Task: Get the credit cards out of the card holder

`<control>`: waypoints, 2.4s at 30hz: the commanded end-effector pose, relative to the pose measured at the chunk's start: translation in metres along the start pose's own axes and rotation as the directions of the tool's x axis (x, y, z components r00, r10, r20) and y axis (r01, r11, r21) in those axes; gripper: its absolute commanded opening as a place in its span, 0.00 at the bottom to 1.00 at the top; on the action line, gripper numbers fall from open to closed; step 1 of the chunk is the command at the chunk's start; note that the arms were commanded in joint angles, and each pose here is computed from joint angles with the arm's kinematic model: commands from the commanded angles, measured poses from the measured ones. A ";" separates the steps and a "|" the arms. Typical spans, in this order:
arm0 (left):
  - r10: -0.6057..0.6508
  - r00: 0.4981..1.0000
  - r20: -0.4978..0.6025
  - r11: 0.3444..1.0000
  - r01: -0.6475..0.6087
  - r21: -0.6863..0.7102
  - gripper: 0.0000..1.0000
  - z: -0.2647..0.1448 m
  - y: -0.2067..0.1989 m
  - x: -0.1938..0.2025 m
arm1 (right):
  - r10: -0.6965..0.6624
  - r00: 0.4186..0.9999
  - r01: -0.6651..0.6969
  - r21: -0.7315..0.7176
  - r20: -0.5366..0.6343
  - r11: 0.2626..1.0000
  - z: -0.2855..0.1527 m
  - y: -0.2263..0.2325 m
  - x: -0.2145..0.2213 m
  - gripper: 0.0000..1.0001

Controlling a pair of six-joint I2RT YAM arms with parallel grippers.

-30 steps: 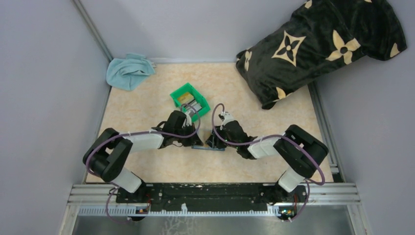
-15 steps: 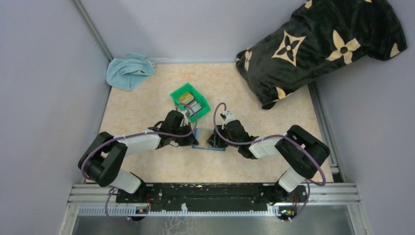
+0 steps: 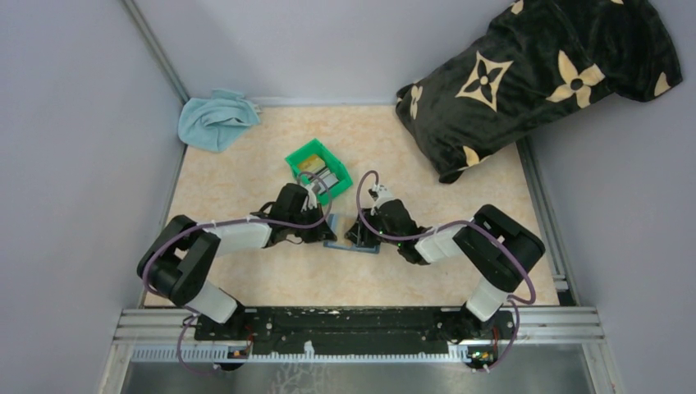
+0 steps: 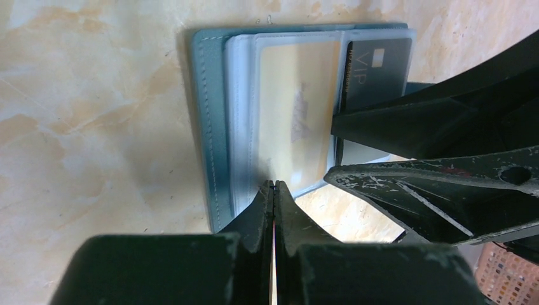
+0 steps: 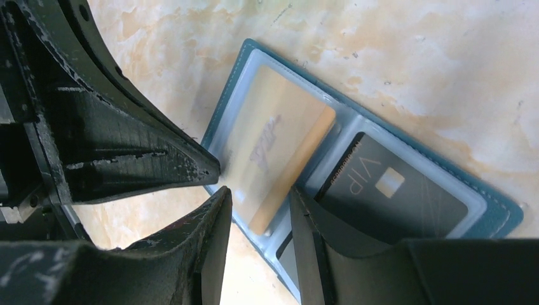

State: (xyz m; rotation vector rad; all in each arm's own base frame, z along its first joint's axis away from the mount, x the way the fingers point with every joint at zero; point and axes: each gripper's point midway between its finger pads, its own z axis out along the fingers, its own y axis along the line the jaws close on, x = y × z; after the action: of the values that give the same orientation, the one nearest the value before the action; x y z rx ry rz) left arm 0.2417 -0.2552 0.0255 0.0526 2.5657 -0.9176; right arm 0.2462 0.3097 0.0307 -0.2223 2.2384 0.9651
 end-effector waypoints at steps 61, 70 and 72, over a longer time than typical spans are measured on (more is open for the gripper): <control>-0.104 0.992 0.078 0.946 0.074 0.316 0.00 0.004 -0.061 -0.024 | -0.094 0.993 0.104 0.168 -0.064 0.980 -0.021 -0.054 -0.053 0.36; -0.145 0.988 0.052 0.960 0.128 0.251 0.00 0.015 -0.037 -0.007 | -0.098 0.993 0.104 0.121 -0.058 0.987 -0.026 -0.044 -0.050 0.36; -0.151 0.988 0.043 0.962 0.137 0.237 0.00 0.017 -0.033 -0.004 | -0.097 0.993 0.104 0.117 -0.065 0.988 -0.027 -0.044 -0.046 0.36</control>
State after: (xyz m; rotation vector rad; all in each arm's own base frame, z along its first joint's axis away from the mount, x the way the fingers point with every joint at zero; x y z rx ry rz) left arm 0.2479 -0.2910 0.0414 -0.0834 2.4176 -1.2562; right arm 0.2858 0.2484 0.0346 -0.2753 2.3700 0.7314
